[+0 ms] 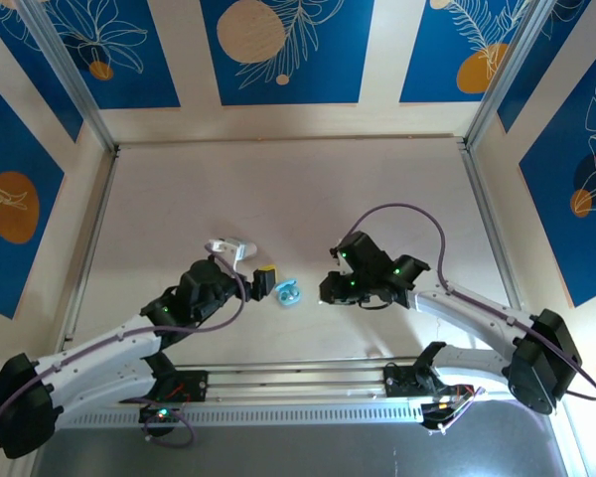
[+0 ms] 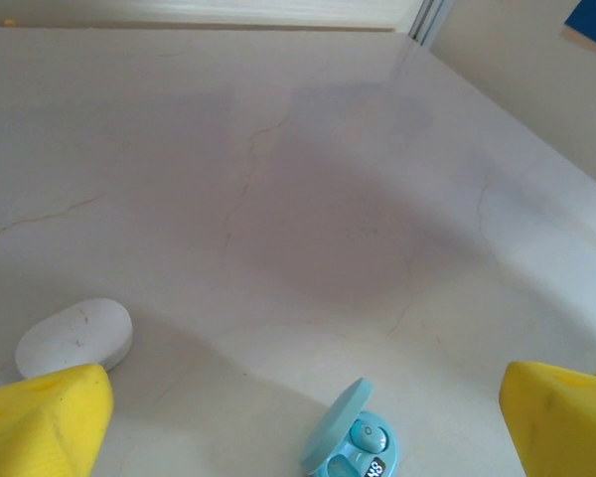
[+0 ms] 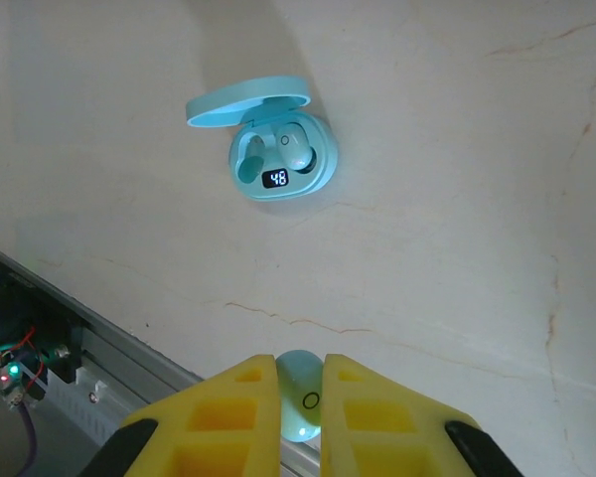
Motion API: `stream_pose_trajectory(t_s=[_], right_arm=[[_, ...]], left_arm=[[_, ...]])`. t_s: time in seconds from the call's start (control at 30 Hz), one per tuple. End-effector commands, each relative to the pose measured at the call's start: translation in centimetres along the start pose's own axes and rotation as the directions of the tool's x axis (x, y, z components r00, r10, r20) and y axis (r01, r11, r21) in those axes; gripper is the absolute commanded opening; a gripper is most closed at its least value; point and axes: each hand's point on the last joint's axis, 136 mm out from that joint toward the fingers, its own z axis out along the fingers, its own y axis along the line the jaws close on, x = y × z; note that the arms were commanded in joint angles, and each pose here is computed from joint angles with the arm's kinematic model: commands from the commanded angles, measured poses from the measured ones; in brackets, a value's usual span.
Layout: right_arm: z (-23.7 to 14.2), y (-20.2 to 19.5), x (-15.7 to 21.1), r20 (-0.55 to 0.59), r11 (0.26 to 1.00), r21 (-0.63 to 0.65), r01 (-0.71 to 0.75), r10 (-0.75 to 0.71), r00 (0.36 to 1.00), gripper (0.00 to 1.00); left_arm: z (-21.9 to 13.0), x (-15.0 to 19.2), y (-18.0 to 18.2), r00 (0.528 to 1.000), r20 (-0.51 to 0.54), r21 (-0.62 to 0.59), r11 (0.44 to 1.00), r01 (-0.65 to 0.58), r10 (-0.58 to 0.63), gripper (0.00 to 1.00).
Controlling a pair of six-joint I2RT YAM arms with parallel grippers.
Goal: Insert the wireless bluetooth earbuds into the charging case
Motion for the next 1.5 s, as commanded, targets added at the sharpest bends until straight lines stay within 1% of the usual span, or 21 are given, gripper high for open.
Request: stream_pose_trajectory(t_s=[0.0, 0.1, 0.2, 0.33, 0.47, 0.73, 1.1, 1.23, 1.47], right_arm=[[-0.2, 1.5, -1.0, 0.035, 1.000, -0.005, 0.012, -0.012, 0.999, 0.12], [0.1, 2.0, -0.9, 0.027, 1.000, 0.013, 0.020, -0.021, 0.999, 0.12], [0.5, 2.5, -0.7, 0.016, 0.999, 0.032, 0.033, -0.034, 0.999, 0.12], [0.9, 3.3, -0.5, 0.009, 0.997, 0.061, 0.048, -0.049, 0.999, 0.12], [1.1, 4.0, -0.3, 0.002, 0.995, 0.087, 0.049, -0.049, 0.999, 0.12], [2.2, 4.8, -0.2, -0.013, 0.979, 0.201, 0.039, -0.037, 0.999, 0.12], [5.3, 4.6, -0.6, -0.042, 0.921, 0.384, 0.065, -0.053, 0.998, 0.12], [6.6, 4.5, -0.9, -0.049, 0.907, 0.416, 0.067, -0.051, 0.997, 0.12], [8.3, 4.1, -1.8, -0.007, 0.891, 0.452, 0.043, -0.044, 0.999, 0.12]], left_arm=[[0.8, -0.1, 0.5, 0.998, 0.006, 0.002, 0.998, 0.055, -0.055, 1.00], [1.5, 0.5, 1.2, 0.992, -0.026, 0.012, 0.992, 0.123, -0.122, 1.00], [1.8, 0.8, 2.4, 0.979, -0.037, 0.014, 0.980, 0.200, -0.199, 1.00], [1.6, 1.0, 4.3, 0.954, -0.029, 0.008, 0.954, 0.298, -0.298, 1.00], [1.2, 0.9, 5.8, 0.939, -0.007, -0.013, 0.939, 0.345, -0.345, 1.00], [0.0, 0.2, 6.6, 0.939, 0.041, -0.034, 0.939, 0.343, -0.341, 1.00], [-1.3, -0.8, 6.5, 0.940, 0.082, -0.026, 0.942, 0.335, -0.332, 1.00], [-1.6, -0.9, 6.6, 0.940, 0.089, -0.027, 0.942, 0.334, -0.330, 1.00], [-1.8, -1.1, 6.6, 0.940, 0.097, -0.027, 0.943, 0.332, -0.328, 1.00]])
